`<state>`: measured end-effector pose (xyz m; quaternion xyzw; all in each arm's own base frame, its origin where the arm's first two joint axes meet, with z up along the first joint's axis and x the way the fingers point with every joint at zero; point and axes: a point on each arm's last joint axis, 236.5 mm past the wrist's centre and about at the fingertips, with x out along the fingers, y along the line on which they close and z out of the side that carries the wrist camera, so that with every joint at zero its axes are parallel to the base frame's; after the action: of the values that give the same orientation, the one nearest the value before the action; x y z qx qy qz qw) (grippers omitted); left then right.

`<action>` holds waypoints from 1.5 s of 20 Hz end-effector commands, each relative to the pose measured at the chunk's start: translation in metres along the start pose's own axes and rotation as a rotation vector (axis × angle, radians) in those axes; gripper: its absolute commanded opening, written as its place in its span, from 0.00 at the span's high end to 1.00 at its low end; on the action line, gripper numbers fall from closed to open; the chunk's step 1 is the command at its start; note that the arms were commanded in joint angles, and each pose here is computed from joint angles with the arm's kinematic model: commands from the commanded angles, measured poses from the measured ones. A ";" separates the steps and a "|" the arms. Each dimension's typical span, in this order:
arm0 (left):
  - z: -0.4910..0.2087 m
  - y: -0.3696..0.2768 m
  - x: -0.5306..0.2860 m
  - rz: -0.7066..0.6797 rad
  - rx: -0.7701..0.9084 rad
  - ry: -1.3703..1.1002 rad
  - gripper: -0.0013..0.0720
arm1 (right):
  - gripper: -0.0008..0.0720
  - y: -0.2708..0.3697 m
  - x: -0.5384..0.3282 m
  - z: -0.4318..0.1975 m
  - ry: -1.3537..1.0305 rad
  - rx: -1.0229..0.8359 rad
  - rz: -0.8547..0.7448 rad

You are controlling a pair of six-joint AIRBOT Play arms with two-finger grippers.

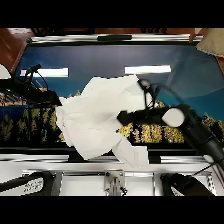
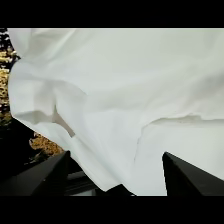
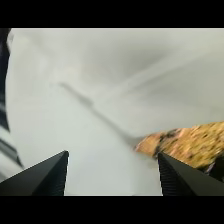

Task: Fold the shirts.

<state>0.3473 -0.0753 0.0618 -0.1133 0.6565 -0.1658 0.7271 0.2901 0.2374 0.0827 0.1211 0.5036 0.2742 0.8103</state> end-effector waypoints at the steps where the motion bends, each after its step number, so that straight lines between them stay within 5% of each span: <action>1: -0.018 -0.002 -0.010 -0.029 -0.006 0.043 0.04 | 0.09 -0.086 -0.070 0.074 -0.181 0.048 -0.226; 6: -0.098 0.015 0.032 -0.001 -0.102 0.172 0.04 | 0.09 -0.183 -0.093 0.059 -0.116 0.222 -0.361; 15: -0.159 0.019 0.117 -0.086 -0.298 0.175 0.08 | 0.09 -0.225 -0.023 0.023 0.124 0.316 -0.333; 17: -0.156 0.022 0.126 -0.090 -0.331 0.143 0.29 | 0.09 -0.230 -0.016 0.018 0.151 0.323 -0.331; 22: -0.131 0.011 0.136 -0.162 -0.391 0.055 0.31 | 0.09 -0.233 -0.010 0.015 0.169 0.322 -0.327; 25: -0.138 0.010 0.147 -0.162 -0.394 0.108 0.65 | 0.09 -0.233 -0.010 0.015 0.171 0.323 -0.328; 26: -0.138 0.010 0.148 -0.162 -0.394 0.108 0.85 | 0.09 -0.234 -0.008 0.013 0.177 0.327 -0.325; 27: -0.137 0.010 0.146 -0.163 -0.378 0.102 0.92 | 0.09 -0.233 -0.004 0.011 0.190 0.337 -0.312; 30: -0.127 0.006 0.137 -0.169 -0.337 0.077 0.92 | 0.09 -0.228 0.020 0.004 0.234 0.388 -0.234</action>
<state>0.2266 -0.1145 -0.0868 -0.2867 0.6984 -0.1060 0.6471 0.3734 0.0488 -0.0260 0.1566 0.6352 0.0728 0.7528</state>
